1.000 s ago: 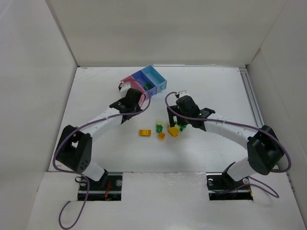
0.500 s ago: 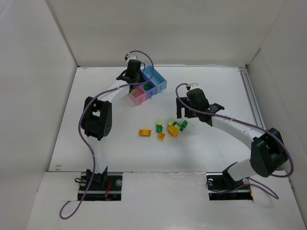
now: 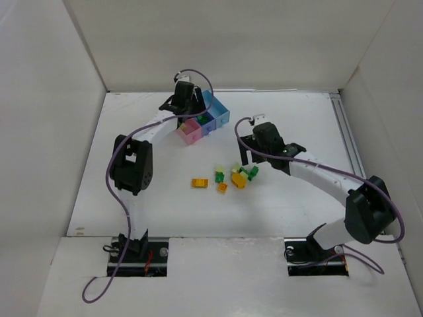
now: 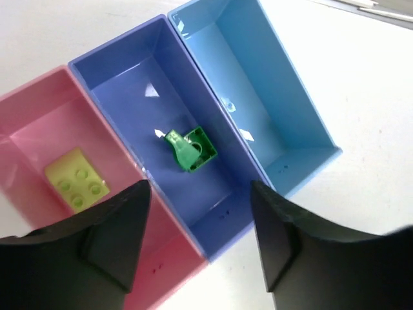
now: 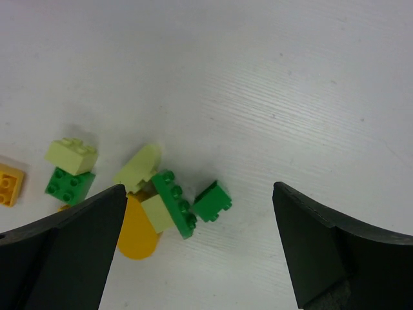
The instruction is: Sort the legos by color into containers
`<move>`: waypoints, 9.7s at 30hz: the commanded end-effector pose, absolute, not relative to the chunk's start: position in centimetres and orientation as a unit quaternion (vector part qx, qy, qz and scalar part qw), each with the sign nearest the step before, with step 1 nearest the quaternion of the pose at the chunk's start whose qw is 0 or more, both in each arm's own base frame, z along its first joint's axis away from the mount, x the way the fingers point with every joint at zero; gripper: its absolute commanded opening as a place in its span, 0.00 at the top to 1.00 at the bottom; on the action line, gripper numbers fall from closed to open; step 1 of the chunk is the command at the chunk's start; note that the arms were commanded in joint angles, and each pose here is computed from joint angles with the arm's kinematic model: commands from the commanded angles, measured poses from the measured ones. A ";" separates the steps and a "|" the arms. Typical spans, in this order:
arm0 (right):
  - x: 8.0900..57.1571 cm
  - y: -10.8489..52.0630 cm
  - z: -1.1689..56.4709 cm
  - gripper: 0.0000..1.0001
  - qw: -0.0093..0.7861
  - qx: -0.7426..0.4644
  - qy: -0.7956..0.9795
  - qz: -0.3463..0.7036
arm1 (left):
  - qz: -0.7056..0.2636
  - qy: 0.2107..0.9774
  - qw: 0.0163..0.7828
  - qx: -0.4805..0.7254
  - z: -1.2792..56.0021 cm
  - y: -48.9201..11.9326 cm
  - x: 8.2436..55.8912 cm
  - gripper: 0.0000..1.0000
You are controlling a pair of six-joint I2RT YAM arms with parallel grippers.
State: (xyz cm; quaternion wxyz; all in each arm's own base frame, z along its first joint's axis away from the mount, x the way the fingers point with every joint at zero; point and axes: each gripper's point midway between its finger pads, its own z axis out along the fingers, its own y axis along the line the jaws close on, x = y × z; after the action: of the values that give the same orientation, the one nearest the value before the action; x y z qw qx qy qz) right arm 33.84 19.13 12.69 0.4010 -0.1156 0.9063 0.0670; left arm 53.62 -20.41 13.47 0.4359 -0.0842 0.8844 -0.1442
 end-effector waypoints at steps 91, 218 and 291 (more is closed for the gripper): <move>48.8 43.7 24.9 0.18 0.588 -0.200 0.768 0.158 | -0.207 0.892 0.376 -0.139 12.6 -14.3 27.2 0.01; 31.6 24.9 15.5 0.02 0.415 -0.246 0.872 0.082 | -0.210 0.836 0.505 -0.042 24.0 -19.8 39.8 0.00; 60.7 35.5 19.8 0.43 0.582 -0.232 0.769 0.126 | -0.227 0.891 0.393 -0.002 16.0 -20.3 33.5 0.00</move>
State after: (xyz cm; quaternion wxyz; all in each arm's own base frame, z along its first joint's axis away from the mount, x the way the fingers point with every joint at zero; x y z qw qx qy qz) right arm 59.67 34.32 13.41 0.5178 -0.2391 0.8145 0.1067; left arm 32.39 -18.75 14.01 0.3727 -0.0327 0.9052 -0.2015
